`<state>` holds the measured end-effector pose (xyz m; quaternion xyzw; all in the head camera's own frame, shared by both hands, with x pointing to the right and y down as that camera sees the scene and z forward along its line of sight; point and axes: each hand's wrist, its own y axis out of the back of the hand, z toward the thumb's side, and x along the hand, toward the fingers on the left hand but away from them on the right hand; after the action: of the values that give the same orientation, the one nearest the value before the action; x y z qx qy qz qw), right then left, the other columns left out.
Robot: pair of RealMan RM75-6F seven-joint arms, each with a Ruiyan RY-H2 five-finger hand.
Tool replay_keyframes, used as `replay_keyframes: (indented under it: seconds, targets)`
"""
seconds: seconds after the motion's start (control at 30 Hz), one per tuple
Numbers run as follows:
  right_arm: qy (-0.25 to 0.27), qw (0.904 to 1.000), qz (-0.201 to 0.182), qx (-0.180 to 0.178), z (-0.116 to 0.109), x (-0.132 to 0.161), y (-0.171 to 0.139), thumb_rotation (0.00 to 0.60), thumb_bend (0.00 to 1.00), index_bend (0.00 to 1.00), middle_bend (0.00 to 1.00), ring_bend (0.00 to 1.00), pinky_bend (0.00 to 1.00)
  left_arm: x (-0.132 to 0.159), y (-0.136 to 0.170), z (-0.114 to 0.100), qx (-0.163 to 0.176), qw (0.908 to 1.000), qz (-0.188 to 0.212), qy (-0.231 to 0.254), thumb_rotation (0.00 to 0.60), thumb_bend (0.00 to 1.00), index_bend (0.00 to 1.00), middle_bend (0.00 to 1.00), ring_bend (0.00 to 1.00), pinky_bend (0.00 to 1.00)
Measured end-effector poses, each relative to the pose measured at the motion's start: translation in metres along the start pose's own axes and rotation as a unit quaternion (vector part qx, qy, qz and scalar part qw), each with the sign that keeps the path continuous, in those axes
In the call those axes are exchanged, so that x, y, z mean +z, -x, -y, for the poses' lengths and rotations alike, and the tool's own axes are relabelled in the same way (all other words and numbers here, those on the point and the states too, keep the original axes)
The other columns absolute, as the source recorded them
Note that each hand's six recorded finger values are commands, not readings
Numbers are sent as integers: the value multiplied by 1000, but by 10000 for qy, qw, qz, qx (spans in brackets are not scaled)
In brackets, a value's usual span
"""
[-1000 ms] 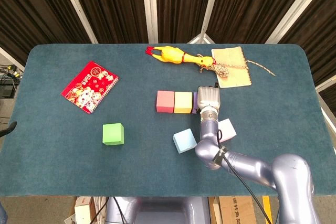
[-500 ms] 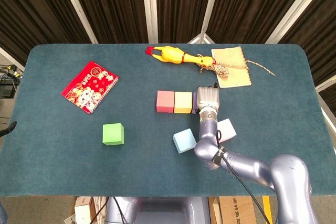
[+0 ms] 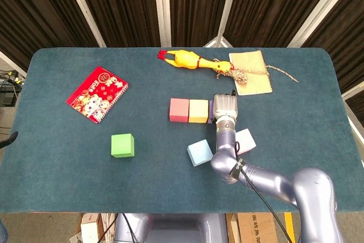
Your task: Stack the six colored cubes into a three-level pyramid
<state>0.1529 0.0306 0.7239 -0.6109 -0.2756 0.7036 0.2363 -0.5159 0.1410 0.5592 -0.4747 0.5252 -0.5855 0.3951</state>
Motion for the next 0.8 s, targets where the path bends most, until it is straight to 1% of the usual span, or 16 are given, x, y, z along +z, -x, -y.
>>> replay_keyframes:
  seconds: [0.27,0.47,0.6,0.8]
  targets:
    - [1,10000,-3,54,1,1,0,600,252,432,383,179,0,0,0,0,-8,10000,1,-1,600,159,141,17,28,62]
    - [-8,9999,8,137,2,0,-1,600,252,390,330,136,0,0,0,1,-11,10000,3,-6,600,159,141,15,29,62]
    - [-7,9999,8,169,2,0,-1,600,252,336,281,109,0,1,0,1,-13,10000,8,-9,600,159,141,12,28,62]
    - [-5,9998,15,196,2,0,-1,600,251,285,228,77,0,1,0,1,-12,10000,-6,-9,600,159,141,10,29,62]
